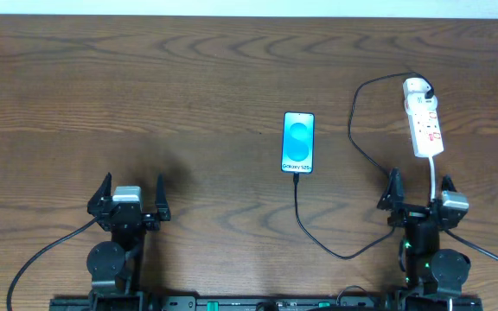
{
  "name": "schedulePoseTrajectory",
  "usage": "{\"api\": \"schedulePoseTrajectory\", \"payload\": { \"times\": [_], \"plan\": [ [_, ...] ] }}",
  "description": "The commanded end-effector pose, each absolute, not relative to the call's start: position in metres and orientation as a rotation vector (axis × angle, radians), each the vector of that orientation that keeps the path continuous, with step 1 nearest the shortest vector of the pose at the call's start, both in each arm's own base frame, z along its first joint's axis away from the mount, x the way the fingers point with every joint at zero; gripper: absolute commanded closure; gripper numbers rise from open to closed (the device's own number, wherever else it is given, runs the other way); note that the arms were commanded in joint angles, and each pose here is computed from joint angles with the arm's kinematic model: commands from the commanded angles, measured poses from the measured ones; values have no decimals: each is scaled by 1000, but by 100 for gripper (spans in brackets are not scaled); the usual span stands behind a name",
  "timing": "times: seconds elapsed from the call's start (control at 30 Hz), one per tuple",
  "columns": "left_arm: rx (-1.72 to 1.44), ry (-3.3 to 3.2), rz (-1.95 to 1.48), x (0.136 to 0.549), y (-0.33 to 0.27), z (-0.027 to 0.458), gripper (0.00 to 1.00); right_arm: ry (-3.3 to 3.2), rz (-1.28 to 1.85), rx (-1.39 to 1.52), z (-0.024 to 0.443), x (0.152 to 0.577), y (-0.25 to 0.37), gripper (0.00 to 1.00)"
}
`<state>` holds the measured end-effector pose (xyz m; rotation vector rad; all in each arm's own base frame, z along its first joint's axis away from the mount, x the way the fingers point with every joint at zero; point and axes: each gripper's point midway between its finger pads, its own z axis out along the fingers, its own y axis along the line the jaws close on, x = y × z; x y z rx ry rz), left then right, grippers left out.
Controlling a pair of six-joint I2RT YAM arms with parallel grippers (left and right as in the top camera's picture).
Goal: Plug charger to phone and switch on socket
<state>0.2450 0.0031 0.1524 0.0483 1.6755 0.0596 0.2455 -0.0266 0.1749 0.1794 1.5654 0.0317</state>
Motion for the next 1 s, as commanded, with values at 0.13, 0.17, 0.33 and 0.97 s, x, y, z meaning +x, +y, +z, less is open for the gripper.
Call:
{"api": "schedulePoseTrajectory", "payload": {
  "times": [0.13,0.17,0.33,0.97],
  "plan": [
    [66,1722,60,244,2,137,5,1638,-26,112,157,245,-25,1],
    [66,1722,60,244,2,137,5,1638,-29,108,157,245,-25,1],
    [67,1722,60,244,2,137,5,1639,-29,108,157,245,-25,1],
    [67,1722,60,244,2,137,5,1643,-60,27,157,246,-16,1]
  ]
}}
